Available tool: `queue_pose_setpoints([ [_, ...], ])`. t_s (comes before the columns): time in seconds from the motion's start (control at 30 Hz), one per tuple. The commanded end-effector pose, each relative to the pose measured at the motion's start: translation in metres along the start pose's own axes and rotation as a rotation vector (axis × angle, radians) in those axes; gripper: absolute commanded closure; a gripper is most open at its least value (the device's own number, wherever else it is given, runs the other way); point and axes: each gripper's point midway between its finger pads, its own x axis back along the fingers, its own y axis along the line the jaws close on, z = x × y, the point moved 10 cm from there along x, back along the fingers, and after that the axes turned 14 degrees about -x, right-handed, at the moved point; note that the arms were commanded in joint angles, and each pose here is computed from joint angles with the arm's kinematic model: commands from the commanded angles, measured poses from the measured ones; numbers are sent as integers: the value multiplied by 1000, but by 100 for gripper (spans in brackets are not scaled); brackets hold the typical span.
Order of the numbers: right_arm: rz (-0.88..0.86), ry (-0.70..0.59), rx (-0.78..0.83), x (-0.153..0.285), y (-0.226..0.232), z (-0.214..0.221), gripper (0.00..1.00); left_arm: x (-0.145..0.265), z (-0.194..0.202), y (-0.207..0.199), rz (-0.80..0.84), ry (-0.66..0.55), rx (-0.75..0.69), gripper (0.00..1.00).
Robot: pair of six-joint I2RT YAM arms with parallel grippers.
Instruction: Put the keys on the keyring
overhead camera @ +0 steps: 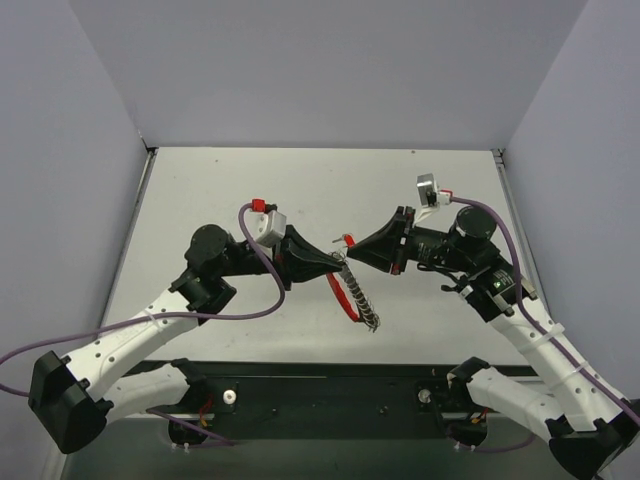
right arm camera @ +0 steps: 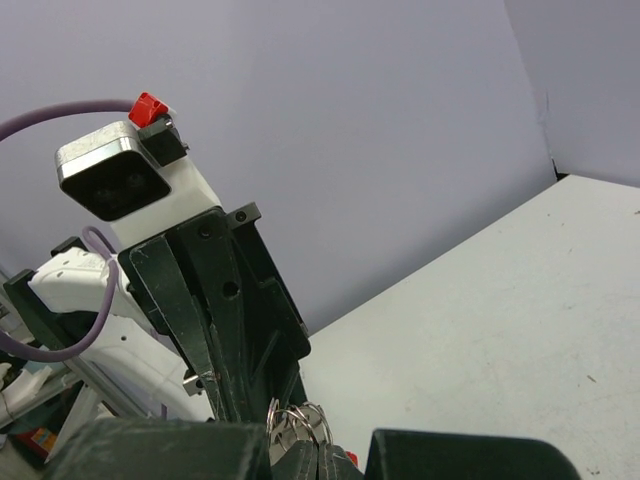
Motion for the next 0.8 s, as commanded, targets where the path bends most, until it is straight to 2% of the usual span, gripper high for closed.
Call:
queue_pose_setpoints([
  [0.0, -27, -26, 39, -1, 0, -5, 100, -5, -24, -1, 11, -138, -102, 100],
  [0.77, -46, -33, 46, 0, -1, -2, 100, -9, -22, 11, -196, -312, -58, 100],
])
